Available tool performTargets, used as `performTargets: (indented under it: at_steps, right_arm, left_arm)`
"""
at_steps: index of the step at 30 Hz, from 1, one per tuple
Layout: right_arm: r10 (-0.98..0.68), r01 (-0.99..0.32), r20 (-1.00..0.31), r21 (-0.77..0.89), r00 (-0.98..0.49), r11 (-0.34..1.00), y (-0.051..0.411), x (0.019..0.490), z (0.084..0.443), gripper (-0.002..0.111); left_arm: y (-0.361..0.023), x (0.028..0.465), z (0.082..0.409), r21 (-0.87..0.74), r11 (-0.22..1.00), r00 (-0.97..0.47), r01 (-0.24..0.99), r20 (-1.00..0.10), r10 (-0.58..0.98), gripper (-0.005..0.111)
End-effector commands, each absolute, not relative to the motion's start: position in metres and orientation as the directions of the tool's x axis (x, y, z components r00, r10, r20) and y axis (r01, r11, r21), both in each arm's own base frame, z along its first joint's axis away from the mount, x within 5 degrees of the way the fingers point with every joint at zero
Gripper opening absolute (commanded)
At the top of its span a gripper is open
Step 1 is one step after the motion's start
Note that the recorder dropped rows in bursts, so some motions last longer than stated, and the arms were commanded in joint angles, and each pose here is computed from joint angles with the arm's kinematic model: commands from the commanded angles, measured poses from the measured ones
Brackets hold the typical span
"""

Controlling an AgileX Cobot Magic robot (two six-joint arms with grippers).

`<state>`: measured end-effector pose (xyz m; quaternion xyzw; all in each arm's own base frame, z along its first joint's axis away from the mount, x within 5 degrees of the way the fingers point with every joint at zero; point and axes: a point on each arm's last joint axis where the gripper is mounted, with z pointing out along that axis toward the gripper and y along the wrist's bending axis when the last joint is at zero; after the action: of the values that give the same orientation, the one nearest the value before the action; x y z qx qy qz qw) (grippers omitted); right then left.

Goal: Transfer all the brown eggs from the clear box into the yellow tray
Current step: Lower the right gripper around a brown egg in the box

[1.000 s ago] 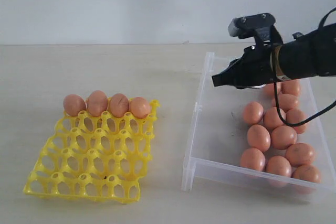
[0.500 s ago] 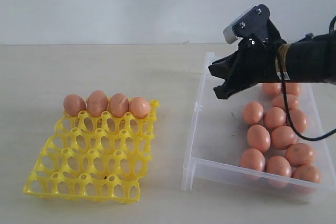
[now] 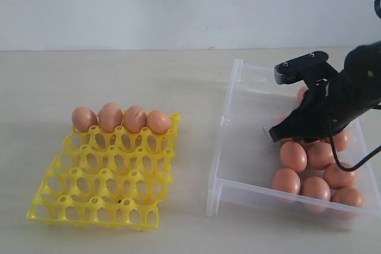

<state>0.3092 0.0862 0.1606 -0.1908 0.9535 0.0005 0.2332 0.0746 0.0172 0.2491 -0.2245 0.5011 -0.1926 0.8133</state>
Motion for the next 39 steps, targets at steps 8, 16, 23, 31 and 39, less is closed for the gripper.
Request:
performTargets:
  at_steps: [8, 16, 23, 31, 39]
  right_arm:
    - [-0.091, -0.168, -0.399, 0.162, -0.912, 0.972, 0.106, 0.324, 0.197, 0.053]
    - [0.018, -0.033, -0.305, 0.159, -0.952, 0.987, 0.108, 0.341, 0.199, 0.053]
    - [0.052, 0.020, -0.250, 0.129, -0.967, 0.991, 0.109, 0.354, 0.192, 0.053]
    - [0.059, 0.044, -0.231, 0.068, -0.971, 0.997, 0.109, 0.370, 0.179, 0.052]
    - [0.072, 0.071, -0.220, 0.014, -0.973, 0.997, 0.106, 0.377, 0.164, 0.052]
  left_arm:
    - [0.018, 0.074, 0.248, -0.557, 0.827, 0.424, 0.083, -0.731, -0.535, 0.004]
    - [0.018, 0.074, 0.248, -0.557, 0.827, 0.424, 0.083, -0.731, -0.535, 0.004]
    - [0.018, 0.074, 0.248, -0.557, 0.827, 0.424, 0.083, -0.731, -0.535, 0.004]
    - [0.018, 0.074, 0.248, -0.557, 0.827, 0.424, 0.083, -0.731, -0.535, 0.004]
    - [0.017, 0.074, 0.248, -0.557, 0.827, 0.420, 0.083, -0.732, -0.536, 0.004]
